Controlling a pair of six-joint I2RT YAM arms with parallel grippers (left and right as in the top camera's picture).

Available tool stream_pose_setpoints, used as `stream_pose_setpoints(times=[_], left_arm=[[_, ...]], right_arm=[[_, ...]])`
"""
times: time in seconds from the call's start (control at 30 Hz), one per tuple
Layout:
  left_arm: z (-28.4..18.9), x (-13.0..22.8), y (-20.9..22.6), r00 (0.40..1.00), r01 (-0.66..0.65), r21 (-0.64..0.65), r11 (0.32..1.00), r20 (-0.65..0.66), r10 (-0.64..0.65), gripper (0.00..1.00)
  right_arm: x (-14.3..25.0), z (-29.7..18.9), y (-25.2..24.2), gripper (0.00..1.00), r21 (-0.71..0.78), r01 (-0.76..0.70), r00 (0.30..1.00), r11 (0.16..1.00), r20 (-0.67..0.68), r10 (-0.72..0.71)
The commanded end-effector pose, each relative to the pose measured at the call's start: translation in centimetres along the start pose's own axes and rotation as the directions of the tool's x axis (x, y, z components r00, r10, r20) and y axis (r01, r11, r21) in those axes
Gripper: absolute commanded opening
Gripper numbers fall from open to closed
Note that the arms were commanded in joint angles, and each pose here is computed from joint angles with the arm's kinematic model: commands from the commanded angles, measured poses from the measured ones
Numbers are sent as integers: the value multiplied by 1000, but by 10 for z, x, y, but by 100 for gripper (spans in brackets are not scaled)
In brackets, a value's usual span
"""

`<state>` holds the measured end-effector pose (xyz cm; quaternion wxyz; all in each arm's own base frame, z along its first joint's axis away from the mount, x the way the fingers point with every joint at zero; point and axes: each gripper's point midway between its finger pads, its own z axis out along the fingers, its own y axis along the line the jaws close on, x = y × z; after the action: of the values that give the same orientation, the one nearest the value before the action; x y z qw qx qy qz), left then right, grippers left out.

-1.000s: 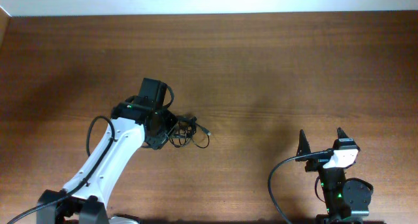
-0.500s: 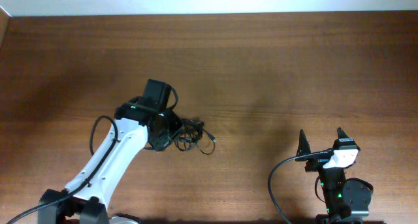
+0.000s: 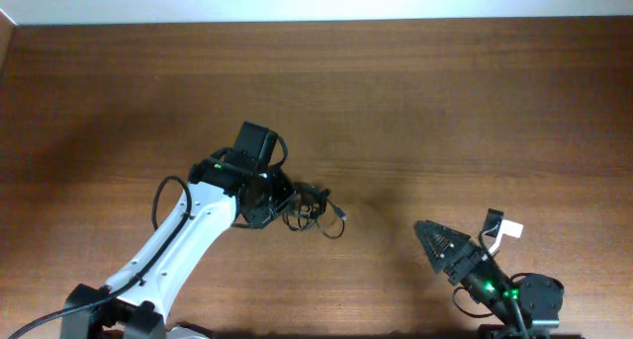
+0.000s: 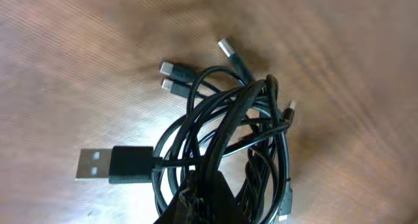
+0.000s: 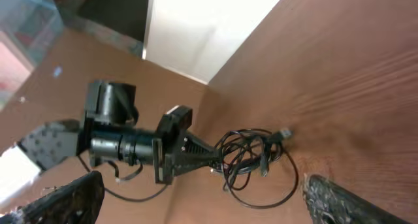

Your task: Untangle cables

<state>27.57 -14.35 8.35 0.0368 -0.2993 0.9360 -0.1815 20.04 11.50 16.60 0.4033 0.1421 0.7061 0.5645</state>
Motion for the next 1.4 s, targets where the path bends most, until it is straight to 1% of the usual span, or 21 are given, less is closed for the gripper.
stream_pose_setpoints(times=[0.0,0.07,0.13,0.2,0.23,0.33,0.47,0.53,0.6,0.63,0.67,0.7,0.77,0.87,0.97,1.03,1.13,1.2,1.27,1.33,1.37], left_arm=[[-13,9,-48,993,-98,223,970,-46,111,1],[-25,16,-83,956,-259,399,880,-24,292,1],[-50,36,-121,855,-434,609,664,46,517,0],[-64,49,-133,799,-476,690,545,81,596,0],[-67,52,-133,786,-482,704,522,84,613,0],[-78,73,-135,684,-536,761,366,137,717,0],[-76,97,-138,610,-576,764,291,165,775,0],[-74,111,-142,580,-589,764,264,172,796,0],[-76,120,-148,553,-601,768,220,201,809,0],[-77,122,-150,545,-607,767,207,213,811,0],[-72,120,-154,542,-642,737,212,241,805,0],[-63,112,-155,554,-679,689,252,256,792,0],[-51,96,-153,578,-719,614,326,269,770,0],[-27,34,-129,652,-755,353,553,310,692,0],[-19,-23,-85,779,-610,162,776,304,549,0],[-18,-32,-71,851,-498,151,854,276,447,0],[-18,-31,-70,861,-481,155,863,270,432,0],[-19,-48,-59,857,-450,80,889,318,405,0],[-25,-75,-34,885,-259,-12,966,398,242,0],[-24,-76,-27,932,-38,76,996,364,8,0],[-22,-67,-35,950,-36,124,992,311,-5,0]], right_arm=[[-11,-1,-1,84,8,-37,997,999,64,36],[-8,-1,3,80,1,-87,995,996,39,87],[-5,-1,13,79,-13,-157,988,988,-2,157],[-3,0,14,79,-3,-194,981,981,-25,194],[-3,1,11,79,10,-207,978,978,-28,207],[-1,6,-5,79,71,-250,967,966,-37,253],[-7,10,-1,77,50,-231,972,972,-33,233],[-7,10,1,56,46,-231,972,972,-35,233],[-5,10,2,40,42,-231,971,972,-47,233],[-4,10,3,35,38,-231,971,972,-56,232],[0,9,5,24,31,-231,969,973,-81,233],[4,9,7,15,25,-231,967,973,-104,232],[7,9,8,4,17,-207,970,978,-123,208],[10,8,10,4,-6,-101,984,995,-145,99],[18,6,15,4,-52,12,981,999,-192,-22],[20,6,16,4,-61,27,979,998,-201,-38],[19,6,14,4,-60,69,978,996,-192,-80],[19,7,-5,4,30,18,985,999,-172,-13],[22,5,-26,4,126,-46,985,991,-157,66],[28,1,-40,6,191,-96,979,977,-158,127],[27,1,-40,18,192,-96,980,977,-155,127]])
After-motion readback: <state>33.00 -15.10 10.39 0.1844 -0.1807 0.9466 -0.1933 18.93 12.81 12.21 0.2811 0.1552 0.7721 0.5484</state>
